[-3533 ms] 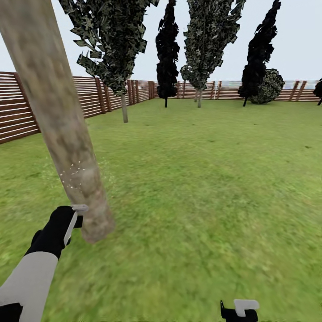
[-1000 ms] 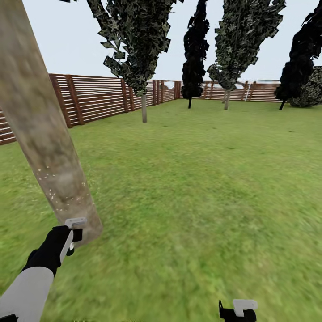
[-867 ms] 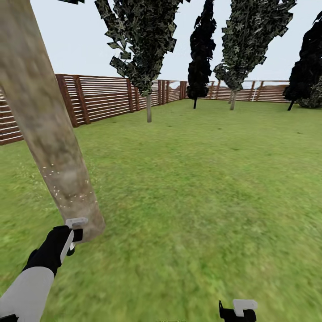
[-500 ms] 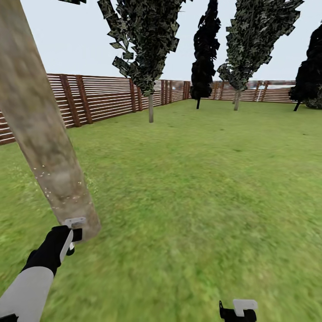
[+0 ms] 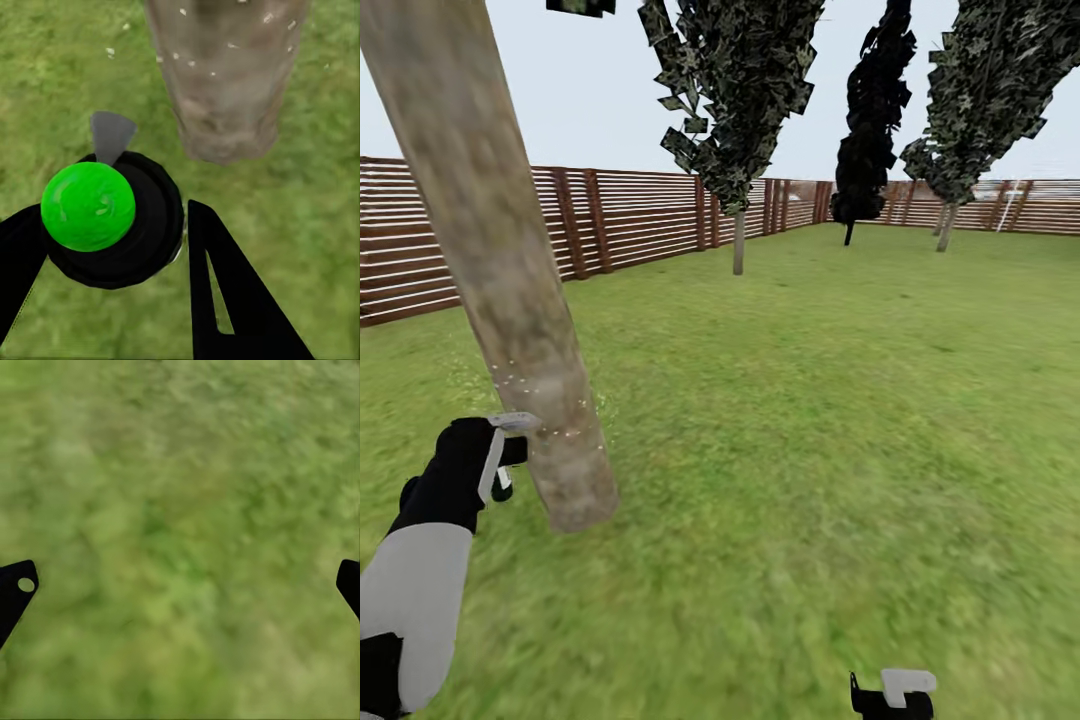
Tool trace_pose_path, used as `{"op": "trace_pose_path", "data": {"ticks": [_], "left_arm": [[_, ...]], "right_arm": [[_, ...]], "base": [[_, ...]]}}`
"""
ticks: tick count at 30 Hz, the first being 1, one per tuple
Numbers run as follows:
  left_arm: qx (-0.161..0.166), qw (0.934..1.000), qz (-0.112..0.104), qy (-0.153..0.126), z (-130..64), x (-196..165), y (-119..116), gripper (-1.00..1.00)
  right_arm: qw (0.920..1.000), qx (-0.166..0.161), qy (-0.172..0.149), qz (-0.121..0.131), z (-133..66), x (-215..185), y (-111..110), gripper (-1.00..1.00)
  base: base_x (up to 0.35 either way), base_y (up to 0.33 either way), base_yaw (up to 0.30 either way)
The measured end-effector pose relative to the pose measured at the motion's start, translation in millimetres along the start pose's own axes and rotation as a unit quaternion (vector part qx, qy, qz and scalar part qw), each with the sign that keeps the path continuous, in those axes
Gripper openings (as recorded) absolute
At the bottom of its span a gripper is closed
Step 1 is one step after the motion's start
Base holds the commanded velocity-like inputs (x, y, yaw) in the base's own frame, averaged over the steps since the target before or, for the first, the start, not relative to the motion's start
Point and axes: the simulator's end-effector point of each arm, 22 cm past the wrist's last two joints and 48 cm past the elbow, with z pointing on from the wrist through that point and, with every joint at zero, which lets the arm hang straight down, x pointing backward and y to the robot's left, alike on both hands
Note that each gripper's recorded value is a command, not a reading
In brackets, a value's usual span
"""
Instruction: In the garden, pick up the pesticide atomizer on the floor and spray pesticide onto both trees until each tree trunk is fully covered.
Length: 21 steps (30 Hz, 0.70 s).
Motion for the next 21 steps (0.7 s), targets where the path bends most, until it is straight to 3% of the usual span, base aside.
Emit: {"op": "trace_pose_path", "data": {"ticks": [4, 10, 21], "left_arm": [[-0.018, 0.9998, 0.012, -0.006, -5.3, -11.2, 7.2, -1.00], [-0.017, 0.9991, 0.036, -0.012, -8.7, -14.7, -7.3, -1.00], [-0.018, 0.9990, 0.039, -0.011, -8.2, -13.1, -7.5, -1.00]], "right_arm": [[1.0000, 0.000, 0.000, 0.000, 0.1, 0.1, -0.5, 1.00], [1.0000, 0.003, 0.000, -0.001, 0.5, 0.4, -4.9, 1.00], [1.0000, 0.003, 0.000, -0.001, 0.6, 0.2, -4.8, 1.00]], "base": [[0.000, 0.000, 0.228], [0.000, -0.220, 0.013], [0.000, -0.267, 0.000]]}}
